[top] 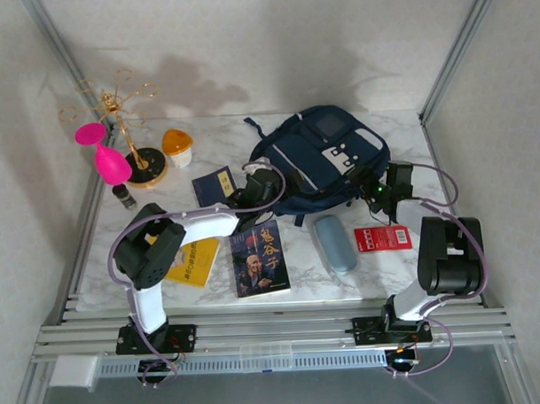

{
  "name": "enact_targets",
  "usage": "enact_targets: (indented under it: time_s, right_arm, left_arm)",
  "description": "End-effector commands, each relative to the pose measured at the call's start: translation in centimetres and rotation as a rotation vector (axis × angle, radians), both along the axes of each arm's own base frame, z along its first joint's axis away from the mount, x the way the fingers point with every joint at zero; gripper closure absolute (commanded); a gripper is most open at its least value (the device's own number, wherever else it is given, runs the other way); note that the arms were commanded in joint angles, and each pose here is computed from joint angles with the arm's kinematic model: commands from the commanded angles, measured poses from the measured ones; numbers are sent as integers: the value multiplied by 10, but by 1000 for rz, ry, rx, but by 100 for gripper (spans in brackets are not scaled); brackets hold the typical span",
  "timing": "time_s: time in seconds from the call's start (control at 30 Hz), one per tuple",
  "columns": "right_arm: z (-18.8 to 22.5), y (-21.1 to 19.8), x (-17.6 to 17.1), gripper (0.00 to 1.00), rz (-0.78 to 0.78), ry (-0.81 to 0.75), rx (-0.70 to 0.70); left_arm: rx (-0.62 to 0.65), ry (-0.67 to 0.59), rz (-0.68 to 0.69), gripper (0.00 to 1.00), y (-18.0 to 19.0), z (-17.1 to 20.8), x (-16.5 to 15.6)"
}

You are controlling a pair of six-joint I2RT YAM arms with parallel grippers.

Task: Pack the student bag
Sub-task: Move the student bag to the top-center of the table, then unzip the student bag at the top-center of the table.

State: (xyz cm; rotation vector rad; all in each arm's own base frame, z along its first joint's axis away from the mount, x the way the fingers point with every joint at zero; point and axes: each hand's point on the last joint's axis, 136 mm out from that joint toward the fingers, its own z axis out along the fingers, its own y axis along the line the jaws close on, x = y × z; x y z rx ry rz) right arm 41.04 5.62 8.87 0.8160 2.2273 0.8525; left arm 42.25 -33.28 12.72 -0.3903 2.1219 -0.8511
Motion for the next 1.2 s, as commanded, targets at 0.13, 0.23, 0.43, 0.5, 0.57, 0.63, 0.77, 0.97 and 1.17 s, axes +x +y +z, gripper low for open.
enact_targets:
  time_s: [0.13,0.23,0.43,0.5,0.57,0.63,0.77,0.97,1.17]
  right_arm:
    - [25,55,6,29,105,-119,115]
    - [38,80,2,33,152,-159,136]
    - [30,71,-16,36,148,-126,125]
    - [21,59,-21,36,128,-83,129]
    - [9,49,-25,36,105,-27,124]
    - [3,46,-25,35,91,-13,113]
    - [2,53,-15,35,103,-17,146]
    - [-9,70,3,35,109,10,138]
    - [1,80,18,58,121,-41,199]
  left_arm:
    - [75,-127,117,1,36,24,54]
    - [93,-149,126,1,54,28,72]
    - [134,-164,148,1,87,53,75]
    - [132,-101,111,1,84,48,63]
    - [103,-48,75,1,76,45,48]
    - [77,-13,53,1,66,42,30]
    - [80,28,4,1,43,35,-4]
    - [87,34,-60,1,21,34,-29]
    - [106,63,-110,1,7,27,-49]
